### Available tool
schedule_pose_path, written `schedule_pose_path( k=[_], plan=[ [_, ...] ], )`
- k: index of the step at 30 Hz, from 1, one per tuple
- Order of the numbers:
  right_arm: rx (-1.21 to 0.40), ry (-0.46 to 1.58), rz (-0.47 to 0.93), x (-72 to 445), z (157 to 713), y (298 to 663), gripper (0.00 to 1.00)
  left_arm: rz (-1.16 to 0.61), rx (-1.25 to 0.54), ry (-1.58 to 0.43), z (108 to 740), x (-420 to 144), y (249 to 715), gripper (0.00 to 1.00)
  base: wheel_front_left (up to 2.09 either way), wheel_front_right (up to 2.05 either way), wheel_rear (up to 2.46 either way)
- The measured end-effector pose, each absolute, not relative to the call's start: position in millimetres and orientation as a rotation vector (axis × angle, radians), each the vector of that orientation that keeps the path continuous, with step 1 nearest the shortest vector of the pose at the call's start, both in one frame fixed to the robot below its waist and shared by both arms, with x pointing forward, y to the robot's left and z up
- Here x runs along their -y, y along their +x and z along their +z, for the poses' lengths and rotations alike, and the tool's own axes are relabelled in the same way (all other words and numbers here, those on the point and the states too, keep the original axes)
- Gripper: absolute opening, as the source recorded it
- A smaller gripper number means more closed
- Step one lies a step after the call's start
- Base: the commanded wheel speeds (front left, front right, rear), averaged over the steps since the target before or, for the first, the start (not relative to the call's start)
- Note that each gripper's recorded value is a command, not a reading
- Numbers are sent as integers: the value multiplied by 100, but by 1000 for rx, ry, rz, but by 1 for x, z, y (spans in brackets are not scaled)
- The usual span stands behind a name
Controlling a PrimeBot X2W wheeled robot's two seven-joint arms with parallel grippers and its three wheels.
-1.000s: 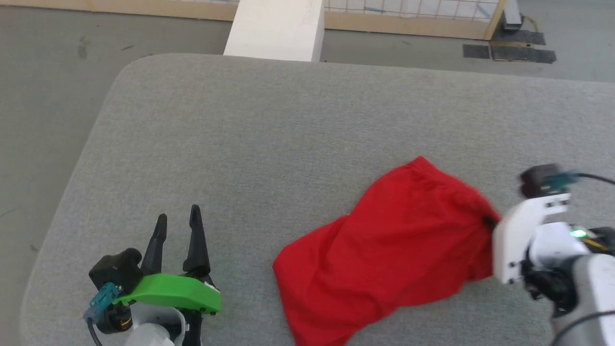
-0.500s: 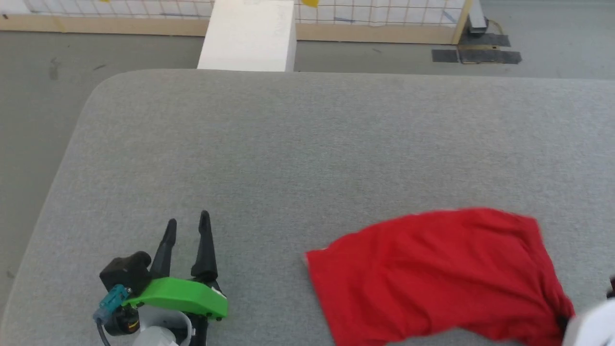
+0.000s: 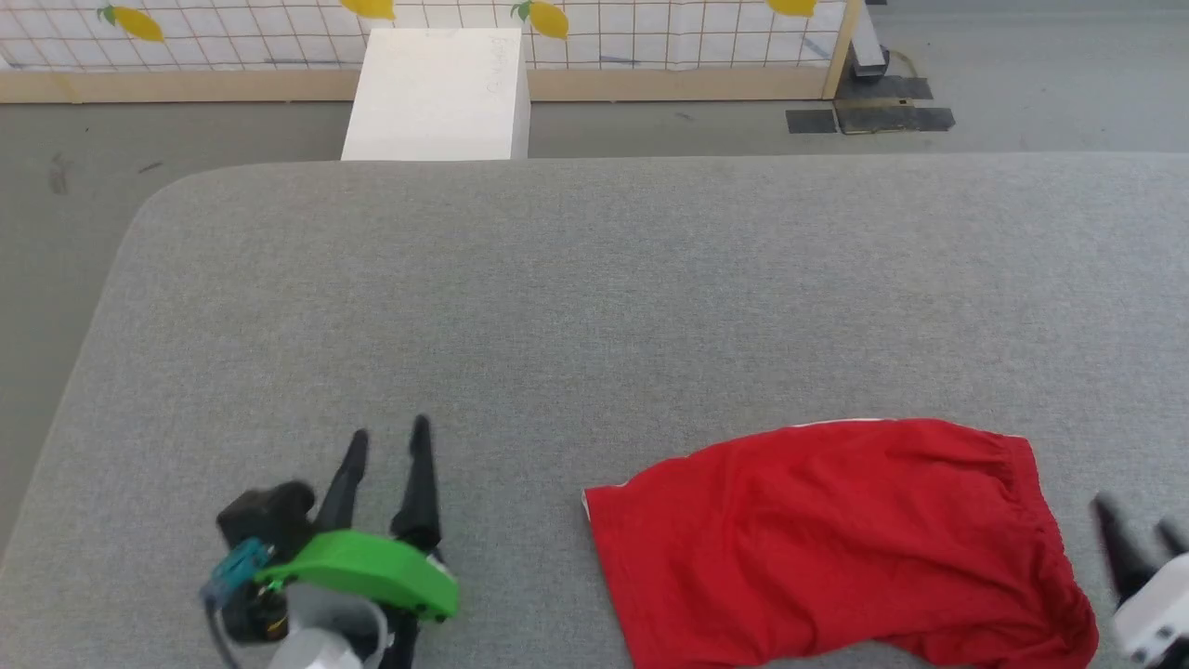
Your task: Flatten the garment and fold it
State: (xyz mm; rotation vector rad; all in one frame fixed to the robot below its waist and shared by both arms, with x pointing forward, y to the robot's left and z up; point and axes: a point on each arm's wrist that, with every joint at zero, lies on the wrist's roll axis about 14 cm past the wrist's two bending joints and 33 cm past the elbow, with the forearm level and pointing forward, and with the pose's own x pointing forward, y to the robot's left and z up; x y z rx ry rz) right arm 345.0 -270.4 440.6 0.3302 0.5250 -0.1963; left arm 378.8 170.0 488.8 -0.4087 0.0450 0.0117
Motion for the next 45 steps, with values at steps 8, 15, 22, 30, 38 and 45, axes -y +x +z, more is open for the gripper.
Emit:
schedule_pose_path(
  k=[8,15,22,30,38,45],
  plan=[
    [-340,244,-242,288,481,373,100,-264,-226,-374,497,-93,407,100,0,0,0],
    [-379,260,-230,283,467,377,100,-469,-678,-210,436,-31,385,100,0,0,0],
    [-406,266,-267,292,453,371,100,-507,-909,-101,391,-22,362,70,0,0,0],
    [-456,230,-207,272,443,383,100,-487,-785,-247,408,-16,375,0,0,0,0],
    [-695,39,-85,244,420,404,100,-470,-640,-383,445,-16,380,0,0,0,0],
    [-861,-26,-40,232,398,409,100,-471,-652,-422,445,-16,368,0,0,0,0]
  ],
)
